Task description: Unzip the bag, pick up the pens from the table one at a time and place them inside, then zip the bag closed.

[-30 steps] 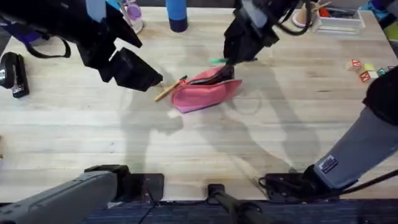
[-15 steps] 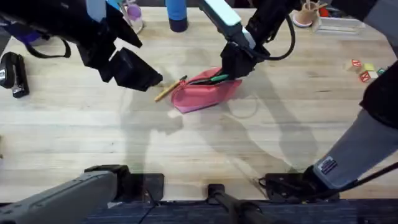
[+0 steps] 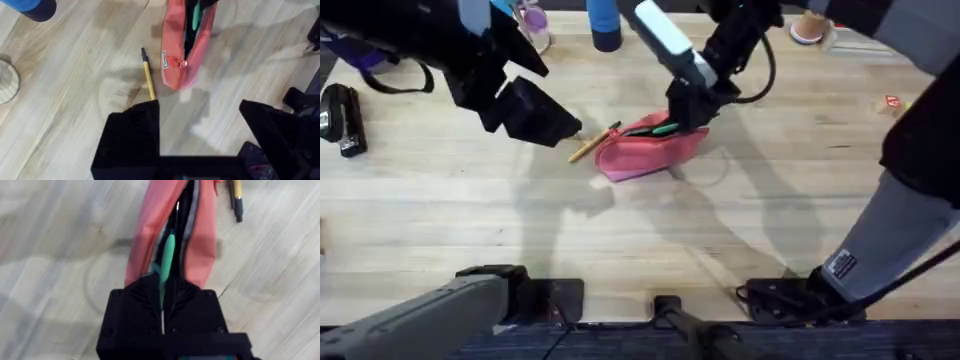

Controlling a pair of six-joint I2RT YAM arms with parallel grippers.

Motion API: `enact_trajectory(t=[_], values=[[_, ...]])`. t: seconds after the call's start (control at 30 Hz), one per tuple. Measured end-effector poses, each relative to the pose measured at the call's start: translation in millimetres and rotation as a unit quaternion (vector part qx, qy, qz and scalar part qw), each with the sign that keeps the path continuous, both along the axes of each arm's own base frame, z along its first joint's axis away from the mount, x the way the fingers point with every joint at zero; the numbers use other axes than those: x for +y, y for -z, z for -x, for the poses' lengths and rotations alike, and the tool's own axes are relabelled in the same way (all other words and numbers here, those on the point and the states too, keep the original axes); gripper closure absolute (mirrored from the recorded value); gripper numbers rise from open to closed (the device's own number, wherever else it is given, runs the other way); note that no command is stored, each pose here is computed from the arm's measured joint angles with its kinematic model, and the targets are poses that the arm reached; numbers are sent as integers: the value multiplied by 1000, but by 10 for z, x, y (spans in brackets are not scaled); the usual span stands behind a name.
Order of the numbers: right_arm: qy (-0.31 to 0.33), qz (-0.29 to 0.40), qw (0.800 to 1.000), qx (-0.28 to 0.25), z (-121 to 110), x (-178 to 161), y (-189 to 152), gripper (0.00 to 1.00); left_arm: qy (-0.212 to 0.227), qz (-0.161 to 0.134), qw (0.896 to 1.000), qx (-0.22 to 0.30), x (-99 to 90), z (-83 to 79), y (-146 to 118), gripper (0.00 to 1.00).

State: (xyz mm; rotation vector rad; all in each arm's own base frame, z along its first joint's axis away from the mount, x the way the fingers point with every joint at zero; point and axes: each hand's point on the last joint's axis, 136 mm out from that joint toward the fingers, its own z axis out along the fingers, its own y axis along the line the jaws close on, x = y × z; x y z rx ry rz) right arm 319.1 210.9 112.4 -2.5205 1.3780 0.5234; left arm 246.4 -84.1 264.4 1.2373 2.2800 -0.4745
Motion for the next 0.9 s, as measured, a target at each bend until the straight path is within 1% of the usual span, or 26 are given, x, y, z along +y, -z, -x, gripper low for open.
enact_trajectory(t=[0.17, 0.37, 0.6, 0.9], values=[[-16, -4, 1000, -12, 11, 124, 15, 970, 0, 0, 1000, 0, 0, 0, 0, 6], [-29, -10, 999, -11, 55, 238, 43, 969, 0, 0, 1000, 0, 0, 0, 0, 6], [-35, -36, 999, 7, 74, 406, 157, 969, 0, 0, 1000, 0, 0, 0, 0, 6], [-23, -60, 998, 28, 118, 493, 122, 969, 0, 0, 1000, 0, 0, 0, 0, 6]])
